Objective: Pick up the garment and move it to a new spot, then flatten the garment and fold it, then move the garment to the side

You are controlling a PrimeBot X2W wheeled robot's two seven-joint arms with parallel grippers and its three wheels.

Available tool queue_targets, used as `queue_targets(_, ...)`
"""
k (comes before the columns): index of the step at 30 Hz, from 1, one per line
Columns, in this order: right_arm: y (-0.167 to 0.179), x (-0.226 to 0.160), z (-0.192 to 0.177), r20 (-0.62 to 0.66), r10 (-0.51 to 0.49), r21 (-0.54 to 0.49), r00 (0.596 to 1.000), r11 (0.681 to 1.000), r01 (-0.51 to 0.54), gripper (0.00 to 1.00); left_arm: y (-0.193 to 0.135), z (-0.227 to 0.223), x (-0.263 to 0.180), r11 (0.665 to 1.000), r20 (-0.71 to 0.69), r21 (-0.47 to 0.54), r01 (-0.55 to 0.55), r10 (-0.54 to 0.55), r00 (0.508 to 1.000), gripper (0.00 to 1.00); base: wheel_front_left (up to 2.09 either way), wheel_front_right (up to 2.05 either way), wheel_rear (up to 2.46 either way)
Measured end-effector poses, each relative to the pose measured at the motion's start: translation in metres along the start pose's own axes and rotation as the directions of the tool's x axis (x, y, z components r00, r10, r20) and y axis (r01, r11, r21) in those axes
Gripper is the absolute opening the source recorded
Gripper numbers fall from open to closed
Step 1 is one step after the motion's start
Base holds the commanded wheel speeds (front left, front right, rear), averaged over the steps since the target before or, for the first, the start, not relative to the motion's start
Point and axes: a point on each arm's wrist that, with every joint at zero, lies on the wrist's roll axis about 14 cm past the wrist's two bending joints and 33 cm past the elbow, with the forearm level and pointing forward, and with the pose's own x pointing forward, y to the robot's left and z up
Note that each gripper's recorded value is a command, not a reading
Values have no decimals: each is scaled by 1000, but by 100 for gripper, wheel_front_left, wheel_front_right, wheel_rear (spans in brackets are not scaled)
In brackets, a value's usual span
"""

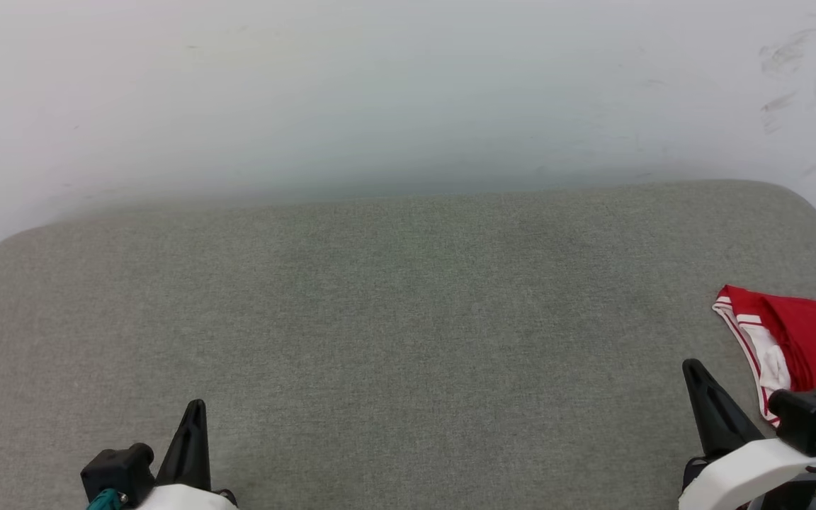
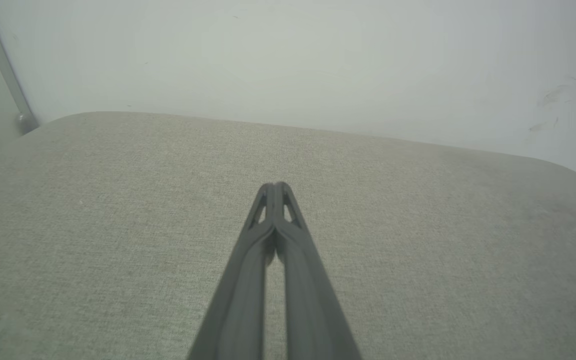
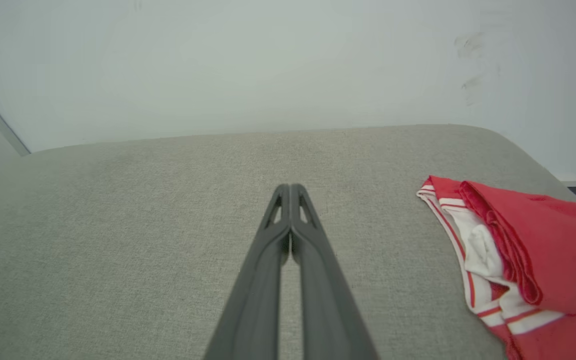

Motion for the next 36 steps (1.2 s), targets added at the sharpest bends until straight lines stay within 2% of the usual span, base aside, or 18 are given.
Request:
queue_targets(7,-2,1,-6,-8,-6,159,1000,987,7,0,7,-6,2,989,-44,-145,-36,30,999,0,0,0,0)
queue_targets(14,-3,5,-7,-4,-8,286,1000,958,9,0,9,-9,6,962,-73,-265,-60,42,996,0,0,0,0)
queue_targets(22,-4,10,-5,9,-9,414,1000,910,4,0,11,-10,10,919,-93,-386,-83,51,994,0,0,0,0)
queue_targets(36,-6,16,-7,17,-18,596,1000,803,4,0,11,-9,15,820,-110,-564,-99,45,993,0,0,0,0)
